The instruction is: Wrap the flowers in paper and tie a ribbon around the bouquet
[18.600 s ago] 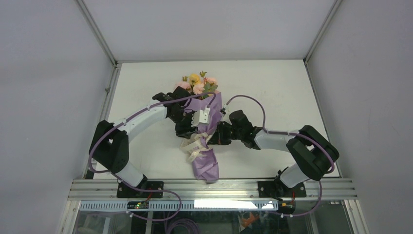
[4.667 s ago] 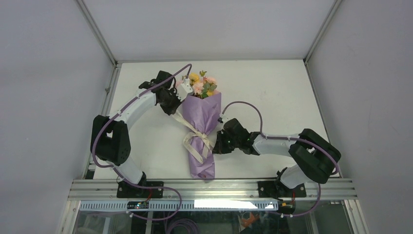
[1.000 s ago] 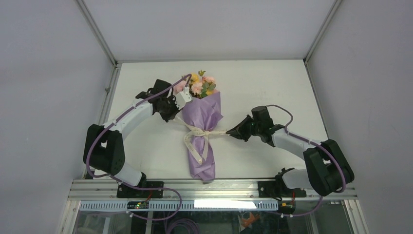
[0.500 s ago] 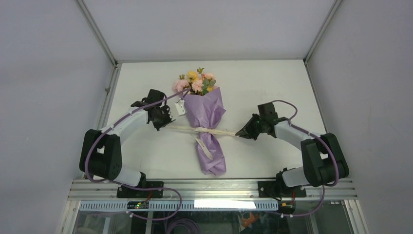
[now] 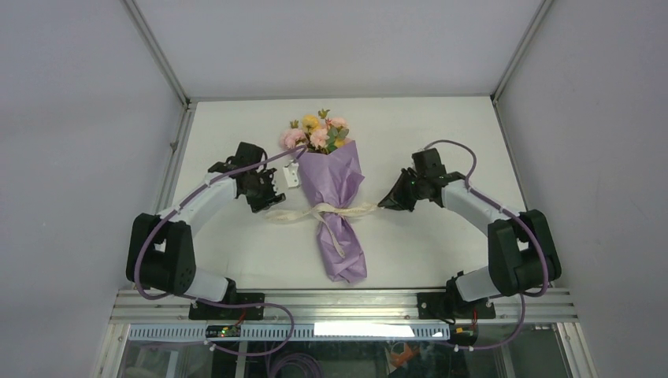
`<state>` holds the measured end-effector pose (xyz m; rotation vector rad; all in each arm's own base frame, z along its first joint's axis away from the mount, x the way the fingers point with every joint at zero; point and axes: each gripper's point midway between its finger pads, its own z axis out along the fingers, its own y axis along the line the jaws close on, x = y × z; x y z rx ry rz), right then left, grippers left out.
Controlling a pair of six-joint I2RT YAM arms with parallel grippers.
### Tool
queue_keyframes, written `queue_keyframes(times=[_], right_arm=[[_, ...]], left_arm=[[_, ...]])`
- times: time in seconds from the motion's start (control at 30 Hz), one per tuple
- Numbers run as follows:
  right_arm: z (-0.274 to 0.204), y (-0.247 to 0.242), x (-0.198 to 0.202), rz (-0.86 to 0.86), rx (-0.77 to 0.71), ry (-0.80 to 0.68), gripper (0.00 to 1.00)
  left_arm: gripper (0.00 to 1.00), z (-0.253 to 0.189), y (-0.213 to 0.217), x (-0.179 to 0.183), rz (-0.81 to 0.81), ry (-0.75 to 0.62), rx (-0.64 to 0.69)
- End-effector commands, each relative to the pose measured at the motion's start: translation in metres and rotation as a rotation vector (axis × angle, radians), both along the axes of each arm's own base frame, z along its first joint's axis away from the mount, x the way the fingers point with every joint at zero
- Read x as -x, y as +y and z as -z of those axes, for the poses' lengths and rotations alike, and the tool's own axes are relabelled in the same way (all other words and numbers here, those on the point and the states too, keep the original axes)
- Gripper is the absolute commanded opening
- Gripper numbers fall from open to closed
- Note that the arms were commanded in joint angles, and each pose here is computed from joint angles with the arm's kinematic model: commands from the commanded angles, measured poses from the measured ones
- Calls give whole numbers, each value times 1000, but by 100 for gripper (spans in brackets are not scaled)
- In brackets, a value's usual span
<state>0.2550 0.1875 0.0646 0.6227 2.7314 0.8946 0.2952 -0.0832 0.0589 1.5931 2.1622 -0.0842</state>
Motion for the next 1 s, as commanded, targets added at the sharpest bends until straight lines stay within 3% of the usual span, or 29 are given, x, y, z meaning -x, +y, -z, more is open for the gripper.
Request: queue_keyframes(times=[0.0,0.13,0.27,0.37,0.47,0.5,0.63,0.7,0.73,0.83,0.97], right_arm=[[-49,23,-30,-102,-40,-162,0],[-77,44,-41,-168,-96,-221,0],[-103,57,-61,-222,-89,-325,0],[-127,75,-80,-258,-102,-417,0],[-139,111,-87,-333,-130,-460,4],[-134,123,-87,-363,-130,-445,8],[-116,143,-71,-497,-51,-351,37],[-112,126,-69,-496,58,-318,66],[-116,117,-66,-491,78,-314,70],[-147,101,-62,-441,44,-374,95],[-168,66,-48,-389,156,-376,99]], left_arm=[[49,-75,-48,-22,84,-149,131],[41,-116,-100,-5,207,-193,229],[49,-128,-150,31,333,-104,389],[49,-131,-173,41,309,-7,488],[49,-129,-183,40,287,5,556],[49,-128,-186,38,277,-3,575],[57,-122,-193,26,202,-14,613],[59,-118,-192,19,154,-21,611],[60,-116,-191,18,145,-30,609],[61,-105,-189,20,148,-33,599],[63,-88,-185,26,152,-9,566]])
